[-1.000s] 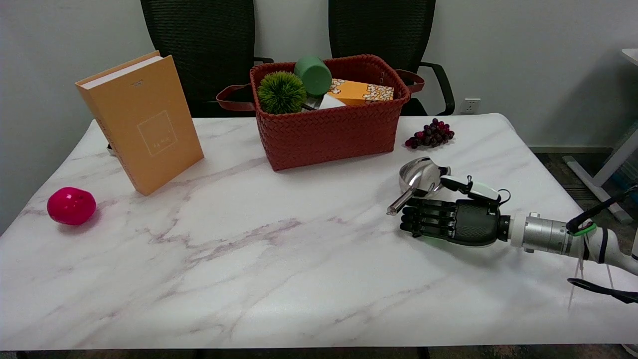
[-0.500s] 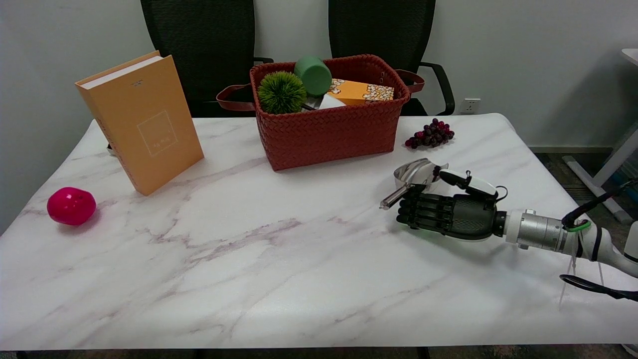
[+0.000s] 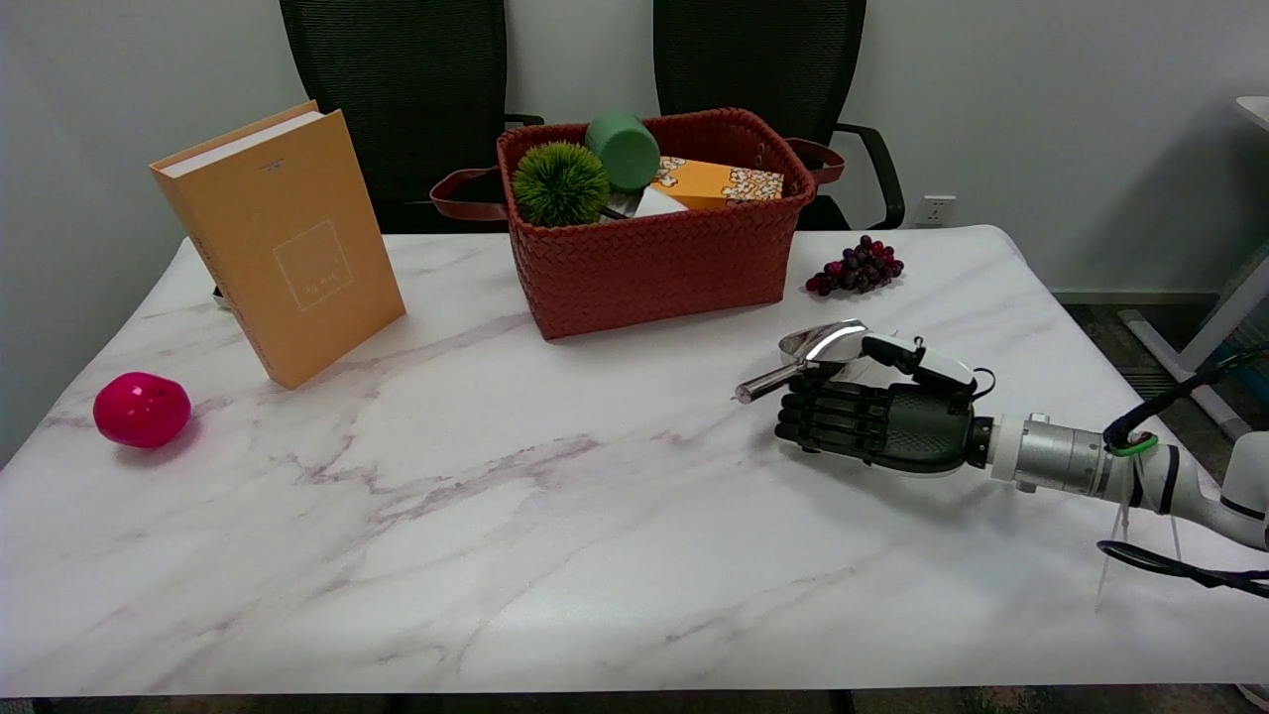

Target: Pick up the stainless steel scoop.

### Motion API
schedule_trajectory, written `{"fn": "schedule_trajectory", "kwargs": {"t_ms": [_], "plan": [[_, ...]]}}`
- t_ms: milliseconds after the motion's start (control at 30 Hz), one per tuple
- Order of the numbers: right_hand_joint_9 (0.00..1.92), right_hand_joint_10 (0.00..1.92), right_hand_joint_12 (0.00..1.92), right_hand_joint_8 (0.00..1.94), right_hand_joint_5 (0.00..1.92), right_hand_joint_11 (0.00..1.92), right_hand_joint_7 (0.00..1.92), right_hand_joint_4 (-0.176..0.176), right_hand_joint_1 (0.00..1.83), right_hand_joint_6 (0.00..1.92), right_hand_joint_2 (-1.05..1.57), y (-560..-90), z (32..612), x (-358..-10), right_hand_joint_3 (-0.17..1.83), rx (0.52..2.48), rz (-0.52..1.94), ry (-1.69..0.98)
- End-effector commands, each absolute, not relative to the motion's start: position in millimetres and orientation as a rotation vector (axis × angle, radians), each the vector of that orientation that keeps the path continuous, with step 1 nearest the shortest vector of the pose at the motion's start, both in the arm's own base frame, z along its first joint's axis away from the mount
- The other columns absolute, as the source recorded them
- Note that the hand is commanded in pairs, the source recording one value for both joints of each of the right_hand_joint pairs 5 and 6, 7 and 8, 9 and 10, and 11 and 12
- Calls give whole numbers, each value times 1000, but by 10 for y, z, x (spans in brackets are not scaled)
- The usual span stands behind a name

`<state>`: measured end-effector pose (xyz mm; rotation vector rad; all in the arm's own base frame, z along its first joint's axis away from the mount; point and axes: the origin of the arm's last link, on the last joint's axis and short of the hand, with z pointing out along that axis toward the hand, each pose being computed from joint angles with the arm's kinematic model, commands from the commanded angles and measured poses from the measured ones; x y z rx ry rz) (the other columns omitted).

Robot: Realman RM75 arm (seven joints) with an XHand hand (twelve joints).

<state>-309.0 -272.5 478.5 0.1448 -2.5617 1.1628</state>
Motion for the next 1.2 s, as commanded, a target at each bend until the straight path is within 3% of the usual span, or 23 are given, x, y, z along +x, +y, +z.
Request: {"fn": "schedule_trajectory", "kwargs": {"t_ms": [33, 1200], "plan": [[0, 0, 0, 0, 0, 0, 0, 0, 149, 0, 1571, -2781, 4636, -3099, -175, 126, 1090, -2605], [0, 0, 0, 0, 0, 0, 0, 0, 195, 0, 1571, -2510, 5281, -3062, -175, 241, 1166, -2344]]}}
